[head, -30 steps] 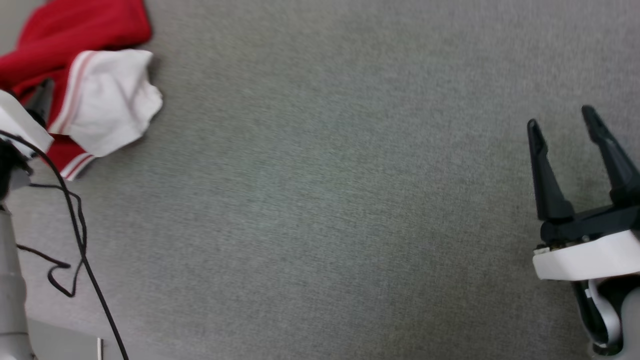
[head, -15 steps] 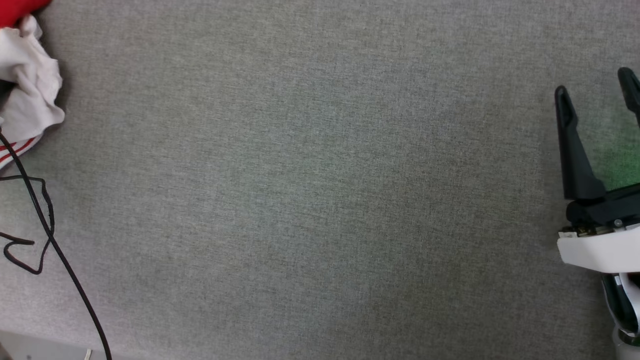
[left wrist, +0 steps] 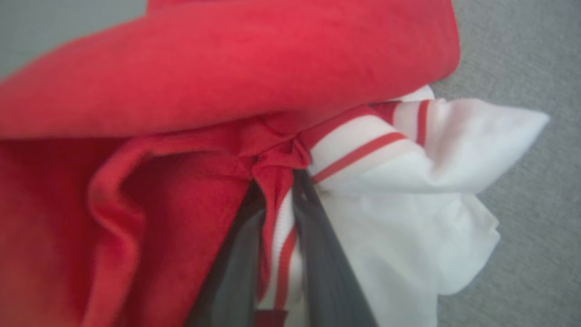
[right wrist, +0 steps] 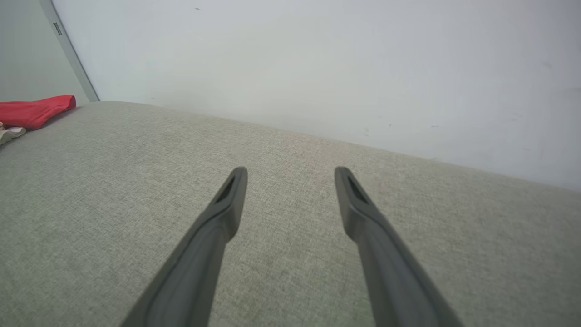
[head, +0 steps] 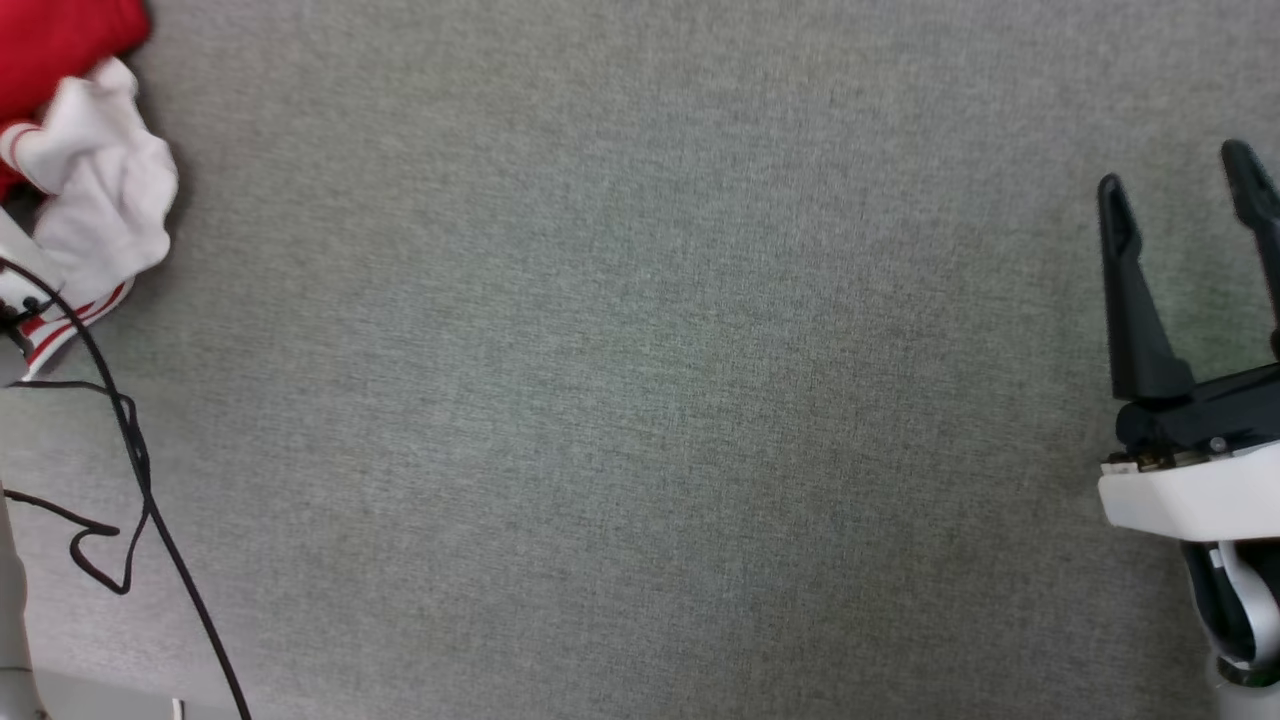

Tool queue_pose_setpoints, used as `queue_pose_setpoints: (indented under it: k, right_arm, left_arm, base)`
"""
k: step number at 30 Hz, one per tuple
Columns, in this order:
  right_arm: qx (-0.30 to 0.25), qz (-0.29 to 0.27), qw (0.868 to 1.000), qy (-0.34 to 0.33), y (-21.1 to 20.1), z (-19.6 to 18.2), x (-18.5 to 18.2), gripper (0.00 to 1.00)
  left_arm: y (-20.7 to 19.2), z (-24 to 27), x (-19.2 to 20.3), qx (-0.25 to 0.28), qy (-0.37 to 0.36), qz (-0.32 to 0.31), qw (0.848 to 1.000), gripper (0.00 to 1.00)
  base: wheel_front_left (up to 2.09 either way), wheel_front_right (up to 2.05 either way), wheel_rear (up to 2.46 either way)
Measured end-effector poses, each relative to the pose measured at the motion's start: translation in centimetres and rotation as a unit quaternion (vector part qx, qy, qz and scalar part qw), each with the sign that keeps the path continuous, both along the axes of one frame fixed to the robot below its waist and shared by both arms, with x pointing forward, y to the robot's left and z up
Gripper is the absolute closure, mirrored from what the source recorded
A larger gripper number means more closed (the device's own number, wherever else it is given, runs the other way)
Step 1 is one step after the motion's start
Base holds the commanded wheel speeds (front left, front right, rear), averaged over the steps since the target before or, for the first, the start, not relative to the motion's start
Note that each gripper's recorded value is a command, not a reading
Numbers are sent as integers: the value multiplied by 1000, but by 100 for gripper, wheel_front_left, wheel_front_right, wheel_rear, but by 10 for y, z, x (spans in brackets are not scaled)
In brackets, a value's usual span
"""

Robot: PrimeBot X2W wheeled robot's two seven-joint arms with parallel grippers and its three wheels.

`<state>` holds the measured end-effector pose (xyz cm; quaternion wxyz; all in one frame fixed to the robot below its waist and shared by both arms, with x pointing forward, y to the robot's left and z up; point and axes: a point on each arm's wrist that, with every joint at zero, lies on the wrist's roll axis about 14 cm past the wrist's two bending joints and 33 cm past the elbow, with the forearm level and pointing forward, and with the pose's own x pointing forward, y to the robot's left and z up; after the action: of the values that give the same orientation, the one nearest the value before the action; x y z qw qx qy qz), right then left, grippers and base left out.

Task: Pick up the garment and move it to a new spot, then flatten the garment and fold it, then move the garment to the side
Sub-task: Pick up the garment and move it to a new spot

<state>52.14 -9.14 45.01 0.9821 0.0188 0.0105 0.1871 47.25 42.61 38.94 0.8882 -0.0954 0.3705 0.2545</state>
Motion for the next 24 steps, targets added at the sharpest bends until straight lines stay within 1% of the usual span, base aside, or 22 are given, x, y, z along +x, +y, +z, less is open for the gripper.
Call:
queue_pose_setpoints:
  k: [3, 5, 7, 10, 13, 16, 21, 24]
  right_arm:
    - [10, -2, 1000, -10, 3, 13, -6, 0]
    - [19, -5, 1000, -17, 4, 23, -10, 0]
    - [28, -8, 999, -22, 5, 32, -16, 0]
    - [38, -13, 999, -29, 6, 45, -25, 0]
    - [45, -19, 998, -37, 4, 58, -35, 0]
    - [47, -25, 998, -42, 2, 68, -48, 0]
    - [55, -35, 996, -59, -4, 88, -67, 0]
    - [55, -42, 995, -65, -10, 96, -78, 0]
  left_arm:
    - [8, 34, 6, 37, -66, -7, 997, 100]
    - [13, 57, 7, 69, -103, -13, 992, 100]
    - [13, 78, 7, 89, -142, -25, 985, 100]
    - [14, 109, 2, 126, -198, -41, 971, 100]
    - [17, 140, -7, 158, -254, -45, 953, 100]
    - [16, 159, -19, 174, -289, -47, 940, 100]
    - [0, 180, -36, 184, -342, -60, 919, 100]
    - [-17, 184, -42, 172, -365, -69, 912, 100]
  base:
    - [0, 0, 0]
    - [0, 0, 0]
    - [0, 0, 0]
    - [0, 0, 0]
    - [0, 0, 0]
    - [0, 0, 0]
    - [0, 0, 0]
    - [0, 0, 0]
